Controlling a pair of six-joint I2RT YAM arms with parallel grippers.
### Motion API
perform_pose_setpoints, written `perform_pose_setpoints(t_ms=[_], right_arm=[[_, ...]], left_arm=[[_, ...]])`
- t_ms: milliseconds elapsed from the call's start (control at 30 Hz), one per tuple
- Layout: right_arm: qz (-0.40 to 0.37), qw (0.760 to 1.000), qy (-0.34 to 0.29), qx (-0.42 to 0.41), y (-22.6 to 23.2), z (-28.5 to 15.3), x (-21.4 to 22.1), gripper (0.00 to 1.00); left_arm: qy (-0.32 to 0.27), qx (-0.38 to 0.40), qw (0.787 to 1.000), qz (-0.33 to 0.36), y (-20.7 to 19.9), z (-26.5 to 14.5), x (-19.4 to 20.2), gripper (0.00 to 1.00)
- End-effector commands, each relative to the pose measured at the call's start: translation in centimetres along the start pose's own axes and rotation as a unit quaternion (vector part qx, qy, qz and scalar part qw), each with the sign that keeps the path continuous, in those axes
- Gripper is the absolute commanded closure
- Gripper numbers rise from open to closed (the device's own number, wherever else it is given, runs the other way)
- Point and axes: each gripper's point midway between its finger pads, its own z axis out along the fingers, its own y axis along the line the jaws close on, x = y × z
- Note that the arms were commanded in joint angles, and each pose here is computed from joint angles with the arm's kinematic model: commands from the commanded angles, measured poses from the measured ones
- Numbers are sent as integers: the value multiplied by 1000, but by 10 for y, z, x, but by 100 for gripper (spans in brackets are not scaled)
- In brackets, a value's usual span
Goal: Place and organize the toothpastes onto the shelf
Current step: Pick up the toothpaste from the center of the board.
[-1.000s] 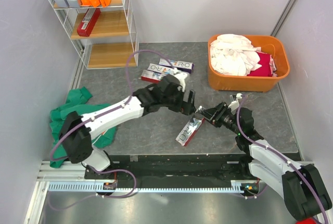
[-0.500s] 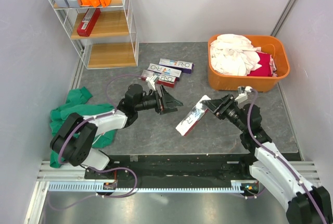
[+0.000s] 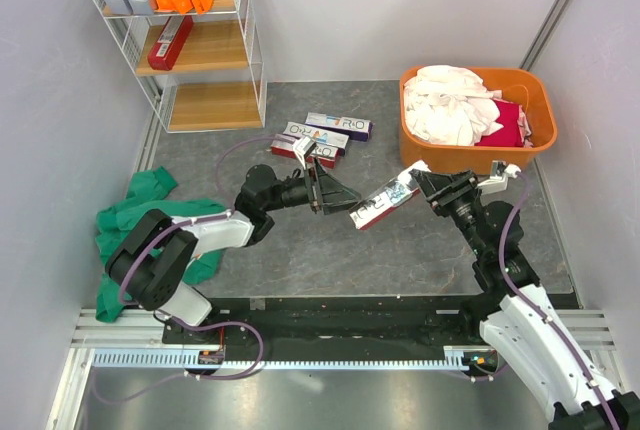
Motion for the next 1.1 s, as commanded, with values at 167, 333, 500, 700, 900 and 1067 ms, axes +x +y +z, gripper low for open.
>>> perform_pose_setpoints(t_ms=[167,333,500,700,900,1067], right_arm=[[13,995,-84,-48,49,-9,-45,74],[17,994,-91,-56,55,-12,-50,74],[18,993,-95,-61,60,-14,-53,74],[19,994,-94,-60,61,-14,-53,73],[24,994,-93,-59,60,-14,-52,73],[24,994,-90,-59,59,-14,-50,72]], left_arm=[[19,9,1000,7,-7,14,3,4],[31,5,999,-15,5,19,11,7],[45,20,999,-21,4,26,20,11],[29,74,997,-2,-14,27,21,24],[16,99,995,16,-24,30,22,32],[6,107,994,23,-28,31,19,44]])
